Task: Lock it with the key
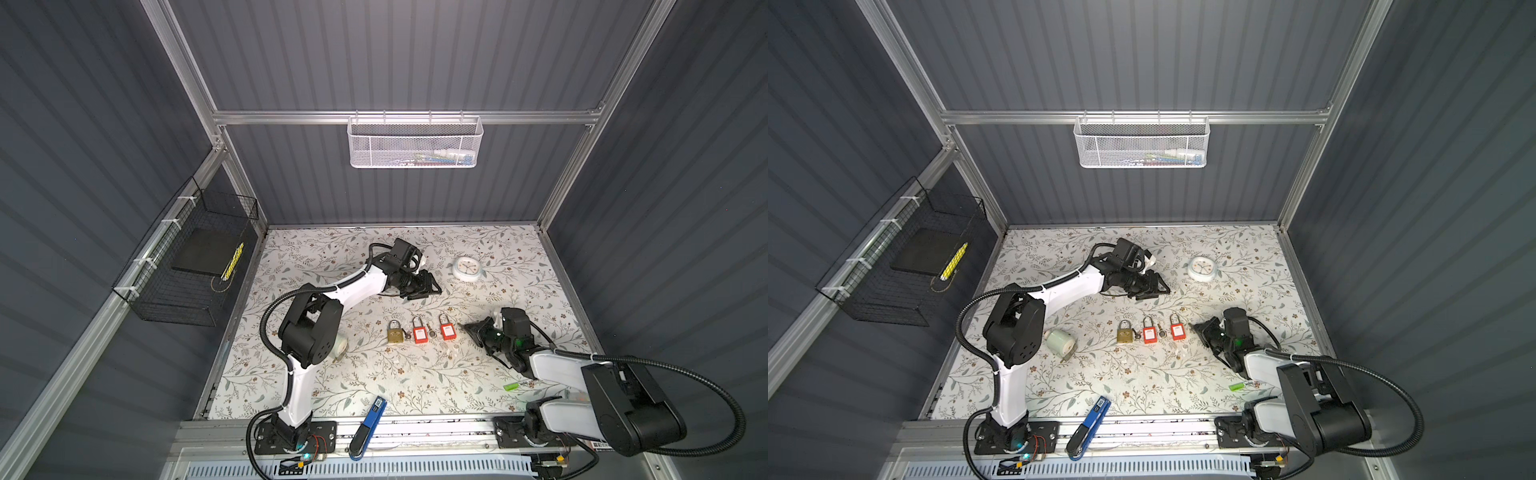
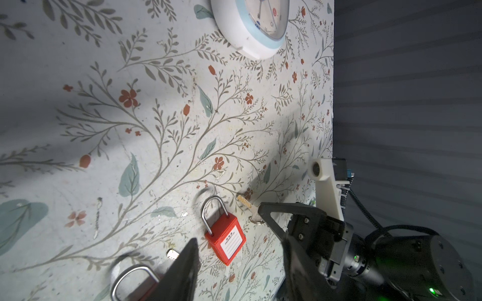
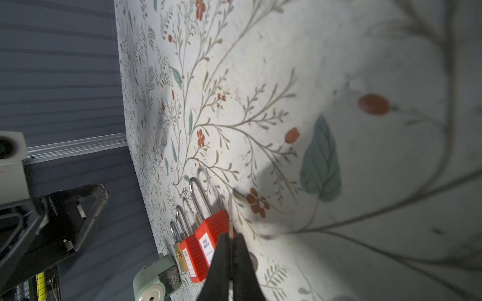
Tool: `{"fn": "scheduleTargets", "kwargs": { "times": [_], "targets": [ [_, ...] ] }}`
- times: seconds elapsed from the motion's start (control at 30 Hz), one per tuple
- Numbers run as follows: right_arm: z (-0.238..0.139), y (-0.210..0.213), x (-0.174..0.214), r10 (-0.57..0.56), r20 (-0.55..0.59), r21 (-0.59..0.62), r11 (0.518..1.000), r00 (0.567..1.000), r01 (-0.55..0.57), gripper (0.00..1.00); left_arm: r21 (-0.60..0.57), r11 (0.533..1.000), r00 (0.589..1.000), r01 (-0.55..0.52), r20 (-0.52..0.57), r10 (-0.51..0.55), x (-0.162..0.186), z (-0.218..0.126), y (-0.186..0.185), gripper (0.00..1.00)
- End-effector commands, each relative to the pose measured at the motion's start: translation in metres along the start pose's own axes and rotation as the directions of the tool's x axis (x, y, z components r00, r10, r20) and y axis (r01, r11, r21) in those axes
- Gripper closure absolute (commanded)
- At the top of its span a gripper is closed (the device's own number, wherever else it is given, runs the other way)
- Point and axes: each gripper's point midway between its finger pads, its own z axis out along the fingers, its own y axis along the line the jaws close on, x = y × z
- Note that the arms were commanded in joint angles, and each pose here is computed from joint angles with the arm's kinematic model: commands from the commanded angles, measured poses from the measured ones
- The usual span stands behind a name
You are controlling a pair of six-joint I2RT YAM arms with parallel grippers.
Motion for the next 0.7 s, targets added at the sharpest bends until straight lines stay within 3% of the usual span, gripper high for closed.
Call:
{"fn": "scheduleTargets", "kwargs": {
  "times": [0.0,0.13,0.53,0.63,0.67],
  "targets": [
    [0.001,-0.009,-0.003,0.021,0.036,0.031,0.999,0.999,-0.022,1.00,0.008,1.000,1.000,-0.029,0.006,0.029,0.001,-0.011,-0.009,0.46],
    [0.002,-0.016,-0.001,0.035,0.033,0.055,0.998,0.999,-0.036,0.98,0.005,1.000,1.000,-0.030,0.007,0.030,0.001,-0.011,-0.009,0.46],
    [-0.020,-0.013,-0.010,-0.008,0.099,0.107,0.994,0.995,-0.002,0.57,0.000,1.000,1.000,-0.023,0.018,0.023,-0.003,-0.017,-0.005,0.45],
    [-0.036,-0.003,-0.021,-0.083,0.158,0.136,0.989,0.984,0.062,0.46,-0.013,1.000,0.999,-0.024,0.035,0.024,-0.008,-0.024,0.000,0.41],
    [-0.043,0.002,-0.027,-0.114,0.186,0.146,0.985,0.976,0.087,0.42,-0.021,0.999,0.999,-0.026,0.045,0.027,-0.010,-0.028,0.002,0.30]
  ]
}}
